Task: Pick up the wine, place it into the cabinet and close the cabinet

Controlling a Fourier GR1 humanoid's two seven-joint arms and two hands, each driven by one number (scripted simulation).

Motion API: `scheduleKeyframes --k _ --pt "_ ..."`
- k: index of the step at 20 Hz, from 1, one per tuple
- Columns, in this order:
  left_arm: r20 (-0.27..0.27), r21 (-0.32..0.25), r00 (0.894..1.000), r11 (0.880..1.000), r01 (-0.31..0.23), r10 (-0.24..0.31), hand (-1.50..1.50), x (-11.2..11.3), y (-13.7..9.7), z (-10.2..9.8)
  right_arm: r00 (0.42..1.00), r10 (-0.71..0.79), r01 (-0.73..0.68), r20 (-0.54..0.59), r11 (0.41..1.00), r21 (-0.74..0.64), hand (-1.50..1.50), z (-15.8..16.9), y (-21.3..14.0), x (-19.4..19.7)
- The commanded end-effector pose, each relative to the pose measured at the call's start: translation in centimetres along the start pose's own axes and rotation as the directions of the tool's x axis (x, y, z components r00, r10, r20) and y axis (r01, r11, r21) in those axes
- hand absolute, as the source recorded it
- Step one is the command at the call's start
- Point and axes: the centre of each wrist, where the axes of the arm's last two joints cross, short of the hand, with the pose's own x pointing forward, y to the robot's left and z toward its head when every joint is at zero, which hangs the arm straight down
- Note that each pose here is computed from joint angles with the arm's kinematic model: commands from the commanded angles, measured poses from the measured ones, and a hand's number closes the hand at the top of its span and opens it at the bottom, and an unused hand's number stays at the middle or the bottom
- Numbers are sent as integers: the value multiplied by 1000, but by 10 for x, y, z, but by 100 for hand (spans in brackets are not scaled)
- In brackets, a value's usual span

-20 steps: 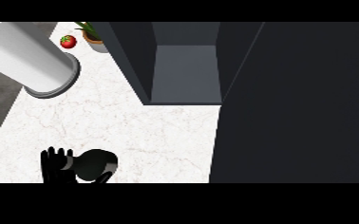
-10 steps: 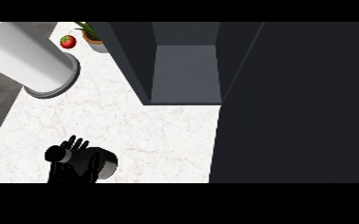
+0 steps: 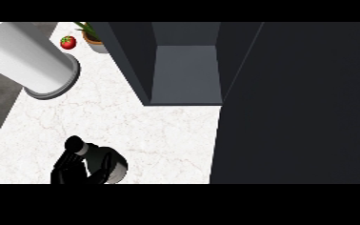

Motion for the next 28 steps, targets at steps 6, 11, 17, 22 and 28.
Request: scheduleKeyframes --k 6,11,17,22,28 --pt "-22 -449 993 888 94 -116 150 19 40 -68 999 -16 15 45 1000 20 -150 11 -3 12" --pt "107 -462 988 875 145 -107 150 19 12 -85 999 -17 17 39 1000 20 -150 15 -12 14" --pt "159 -463 987 882 89 -16 150 42 6 -97 999 -18 17 37 1000 24 -150 30 -2 19" --pt "109 -548 993 836 28 38 150 76 -30 -87 999 -22 21 48 999 26 -150 12 -12 11" --pt "108 -575 994 817 43 23 150 102 -82 -84 999 -30 29 41 999 21 -150 16 -6 11"
